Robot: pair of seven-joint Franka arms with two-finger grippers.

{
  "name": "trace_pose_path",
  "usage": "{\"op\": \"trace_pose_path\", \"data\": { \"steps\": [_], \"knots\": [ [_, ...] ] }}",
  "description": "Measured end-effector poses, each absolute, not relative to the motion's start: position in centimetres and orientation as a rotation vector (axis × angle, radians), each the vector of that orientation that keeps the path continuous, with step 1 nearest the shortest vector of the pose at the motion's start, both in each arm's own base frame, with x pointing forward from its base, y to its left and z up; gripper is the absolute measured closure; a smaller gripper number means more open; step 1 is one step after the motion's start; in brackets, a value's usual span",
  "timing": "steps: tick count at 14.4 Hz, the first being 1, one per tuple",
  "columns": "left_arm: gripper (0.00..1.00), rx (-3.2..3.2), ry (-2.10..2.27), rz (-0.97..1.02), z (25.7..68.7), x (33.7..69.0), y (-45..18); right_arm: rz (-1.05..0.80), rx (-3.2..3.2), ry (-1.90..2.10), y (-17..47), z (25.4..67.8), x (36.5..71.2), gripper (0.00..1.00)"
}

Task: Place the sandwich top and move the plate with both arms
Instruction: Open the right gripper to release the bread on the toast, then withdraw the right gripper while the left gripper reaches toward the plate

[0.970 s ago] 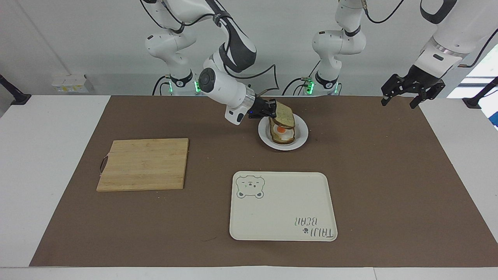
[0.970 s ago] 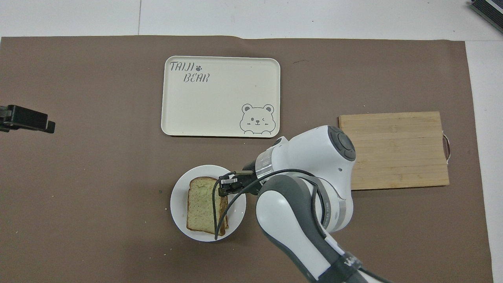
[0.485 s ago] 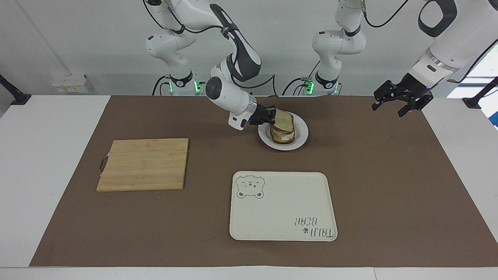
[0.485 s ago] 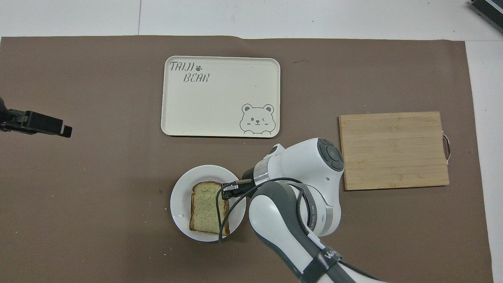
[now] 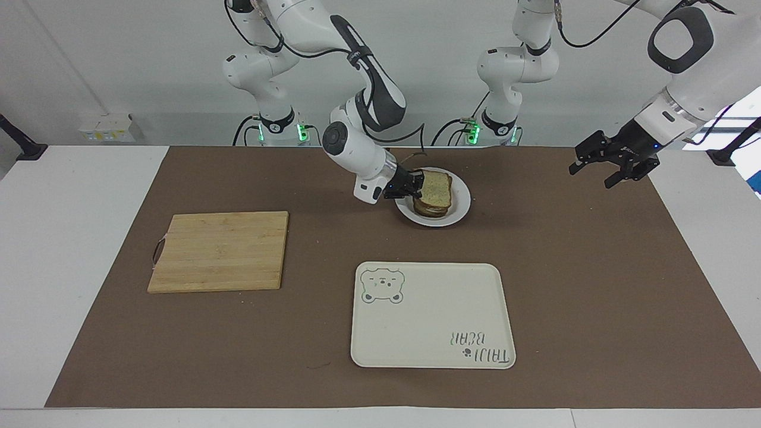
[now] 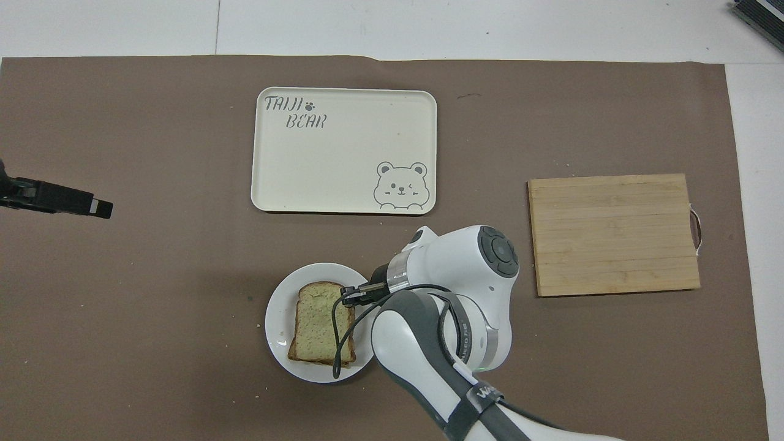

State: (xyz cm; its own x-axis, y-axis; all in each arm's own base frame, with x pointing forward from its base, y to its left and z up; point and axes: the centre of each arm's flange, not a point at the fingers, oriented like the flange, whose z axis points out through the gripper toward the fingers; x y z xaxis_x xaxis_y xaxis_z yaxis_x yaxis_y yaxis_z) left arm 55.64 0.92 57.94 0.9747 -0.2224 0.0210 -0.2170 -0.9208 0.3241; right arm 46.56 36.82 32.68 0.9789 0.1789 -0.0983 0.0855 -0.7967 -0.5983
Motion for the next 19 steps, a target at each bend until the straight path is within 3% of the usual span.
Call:
{"op": "trace_pose_path", "data": {
  "steps": [2,3,7,11,12,19],
  "knots": [
    [0.00,2.775,-0.325,-0.031,57.6,55.2,0.8,0.199,-2.496,-0.185,36.8,32.5,46.6,0.95],
    [0.00,2.771,-0.325,-0.035,57.5,55.0,0.8,0.197,-2.495,-0.185,36.8,32.6,46.7,0.89],
    [0.00,2.763,-0.325,-0.035,57.5,54.6,0.7,0.174,-2.490,-0.185,36.9,33.2,47.2,0.46],
    [0.00,2.756,-0.323,-0.037,57.4,54.6,0.6,0.036,-2.518,-0.192,36.7,34.0,48.8,0.04],
    [0.00,2.747,-0.321,-0.038,57.3,54.6,0.5,0.012,-2.533,-0.205,36.5,34.1,49.1,0.00],
    [0.00,2.597,-0.271,-0.037,55.4,54.1,1.2,-0.200,-2.721,-0.305,27.8,36.5,55.2,0.00]
  ]
}}
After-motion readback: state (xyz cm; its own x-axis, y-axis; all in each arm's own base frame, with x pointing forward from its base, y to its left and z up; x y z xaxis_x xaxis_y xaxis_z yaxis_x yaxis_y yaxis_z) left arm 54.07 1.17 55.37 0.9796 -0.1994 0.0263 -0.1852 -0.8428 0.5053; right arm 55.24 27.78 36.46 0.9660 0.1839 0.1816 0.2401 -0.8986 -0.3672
